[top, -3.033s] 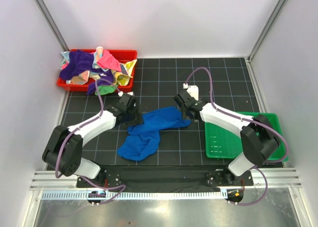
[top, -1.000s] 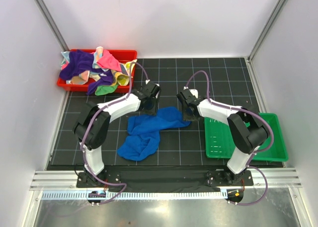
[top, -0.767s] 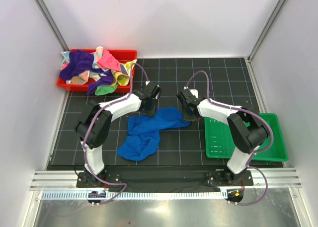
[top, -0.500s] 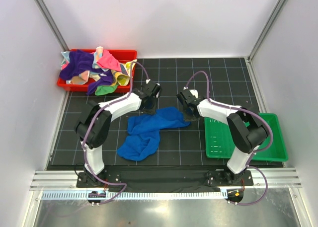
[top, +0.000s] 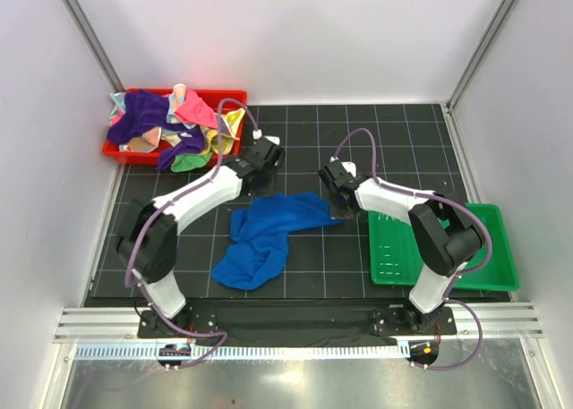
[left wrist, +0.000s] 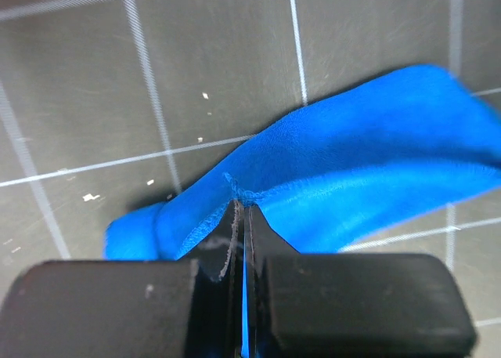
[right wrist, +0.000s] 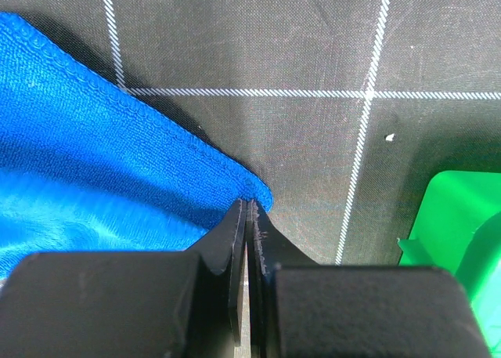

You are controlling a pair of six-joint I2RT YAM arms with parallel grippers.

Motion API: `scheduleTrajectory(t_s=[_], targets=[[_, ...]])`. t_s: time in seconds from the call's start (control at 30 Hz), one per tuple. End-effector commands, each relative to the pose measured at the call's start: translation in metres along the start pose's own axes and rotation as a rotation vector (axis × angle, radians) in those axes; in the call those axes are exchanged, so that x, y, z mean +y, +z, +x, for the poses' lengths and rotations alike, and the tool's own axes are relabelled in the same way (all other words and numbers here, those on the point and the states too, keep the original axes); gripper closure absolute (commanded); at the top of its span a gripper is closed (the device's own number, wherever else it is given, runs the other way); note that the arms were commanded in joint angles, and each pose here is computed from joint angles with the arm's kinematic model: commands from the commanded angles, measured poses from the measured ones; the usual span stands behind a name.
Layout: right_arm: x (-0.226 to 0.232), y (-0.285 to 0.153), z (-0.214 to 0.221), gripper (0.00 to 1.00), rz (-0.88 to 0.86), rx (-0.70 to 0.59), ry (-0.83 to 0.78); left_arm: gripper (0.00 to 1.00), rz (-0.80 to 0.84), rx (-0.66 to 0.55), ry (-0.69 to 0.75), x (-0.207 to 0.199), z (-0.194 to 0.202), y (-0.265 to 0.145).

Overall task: Fold and stack the towels
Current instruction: Flatten out the crumpled towel

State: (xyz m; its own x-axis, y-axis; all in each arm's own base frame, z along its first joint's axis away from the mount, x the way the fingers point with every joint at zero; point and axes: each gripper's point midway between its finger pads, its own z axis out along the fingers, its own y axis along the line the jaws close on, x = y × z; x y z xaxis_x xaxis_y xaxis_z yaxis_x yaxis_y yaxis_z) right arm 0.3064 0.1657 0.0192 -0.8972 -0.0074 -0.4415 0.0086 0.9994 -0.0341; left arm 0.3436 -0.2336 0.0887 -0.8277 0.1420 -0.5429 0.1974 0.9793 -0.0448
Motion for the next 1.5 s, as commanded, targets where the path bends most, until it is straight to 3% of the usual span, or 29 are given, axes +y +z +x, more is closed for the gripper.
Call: scheduleTrajectory(t_s=[0.0,0.13,0.3,0.5,0.77,1.47], targets=[[0.000,-0.020,-0.022,0.93,-0.012,-0.063,0.007,1.00,-0.023,-0.140,-0.054,0.009,-0.036,-0.049],[0.002,-0.025,-0.027,0.93,-0.025,-0.077,0.010,1.00,-0.017,-0.204,-0.079,0.017,-0.042,-0.081],[0.002,-0.032,-0.028,0.77,-0.038,-0.086,0.009,1.00,0.047,-0.172,-0.118,0.014,-0.015,-0.087],[0.001,-0.036,-0.023,0.67,-0.048,-0.077,0.008,1.00,0.119,-0.132,-0.158,0.017,0.032,-0.087],[0.001,-0.037,-0.012,0.62,-0.069,-0.059,0.019,1.00,0.196,-0.087,-0.205,0.015,0.081,-0.082],[-0.005,-0.040,-0.009,0.55,-0.038,-0.091,0.072,1.00,0.171,0.002,-0.200,0.004,0.118,-0.058]])
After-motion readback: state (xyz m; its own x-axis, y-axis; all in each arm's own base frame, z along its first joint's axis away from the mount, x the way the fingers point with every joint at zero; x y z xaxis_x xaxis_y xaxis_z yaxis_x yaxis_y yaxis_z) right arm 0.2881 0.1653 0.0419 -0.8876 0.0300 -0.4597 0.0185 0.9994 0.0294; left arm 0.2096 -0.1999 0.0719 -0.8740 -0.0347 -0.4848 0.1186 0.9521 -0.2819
